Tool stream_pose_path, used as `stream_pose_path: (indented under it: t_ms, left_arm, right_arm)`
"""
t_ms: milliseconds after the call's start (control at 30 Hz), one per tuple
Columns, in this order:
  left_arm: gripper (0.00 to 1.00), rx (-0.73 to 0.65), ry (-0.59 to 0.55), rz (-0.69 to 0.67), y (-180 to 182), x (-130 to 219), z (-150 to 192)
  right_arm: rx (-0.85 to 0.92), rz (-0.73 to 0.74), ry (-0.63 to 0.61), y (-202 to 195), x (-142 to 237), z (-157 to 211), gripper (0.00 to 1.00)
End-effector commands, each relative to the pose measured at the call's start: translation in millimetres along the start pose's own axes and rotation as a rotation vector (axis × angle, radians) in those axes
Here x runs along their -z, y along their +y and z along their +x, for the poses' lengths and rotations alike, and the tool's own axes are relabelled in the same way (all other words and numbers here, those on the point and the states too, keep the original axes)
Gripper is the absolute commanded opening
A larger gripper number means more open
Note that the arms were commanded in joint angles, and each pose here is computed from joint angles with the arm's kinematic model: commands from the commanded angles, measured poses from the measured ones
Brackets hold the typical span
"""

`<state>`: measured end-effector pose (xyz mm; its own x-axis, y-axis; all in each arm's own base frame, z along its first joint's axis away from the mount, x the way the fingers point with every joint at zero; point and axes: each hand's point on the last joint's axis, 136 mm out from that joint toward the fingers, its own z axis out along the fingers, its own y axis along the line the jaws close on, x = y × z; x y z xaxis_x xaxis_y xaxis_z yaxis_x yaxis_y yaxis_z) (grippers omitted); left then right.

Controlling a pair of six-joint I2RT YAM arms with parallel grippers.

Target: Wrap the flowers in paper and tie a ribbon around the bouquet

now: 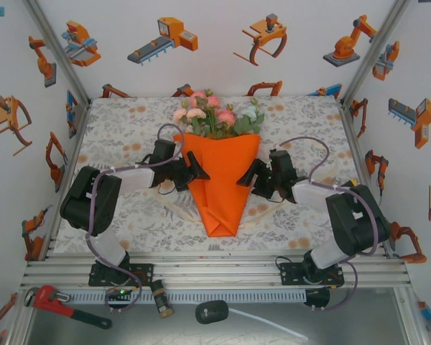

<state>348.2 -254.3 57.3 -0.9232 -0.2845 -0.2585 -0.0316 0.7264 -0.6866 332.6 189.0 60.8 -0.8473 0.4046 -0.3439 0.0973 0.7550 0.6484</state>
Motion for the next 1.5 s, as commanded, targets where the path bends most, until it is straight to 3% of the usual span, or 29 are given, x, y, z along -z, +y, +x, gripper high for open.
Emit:
stream_pose_path:
  t_ms: [0, 400, 700, 833, 1000, 1167, 1467]
  left_arm:
    - [0.8, -0.03, -0.023, -0.133, 22, 9, -1]
    - [0.87, -0.078, -0.098, -0.165, 11, 36, -15]
    - [0.88, -0.096, -0.223, -0.182, 1, 77, -36]
    - [0.88, -0.044, -0.316, -0.241, 20, 112, -54]
    - [0.87, 0.159, -0.46, -0.493, 96, 183, -70]
    - [0.87, 0.307, -0.549, -0.654, 157, 228, -60]
    - [0.87, 0.398, -0.615, -0.647, 172, 239, -57]
  right_arm:
    - [0.037, 0.048, -0.057, 4, 12, -14, 0.78]
    - [0.062, 0.025, -0.084, 18, 22, -25, 0.8]
    - [0.085, 0.083, -0.198, 16, 59, -65, 0.81]
    - [0.03, 0.183, -0.289, -18, 90, -94, 0.81]
    - [-0.12, 0.476, -0.384, -113, 144, -120, 0.82]
    - [-0.224, 0.577, -0.381, -169, 158, -127, 0.84]
    - [-0.252, 0.681, -0.427, -216, 157, -183, 0.77]
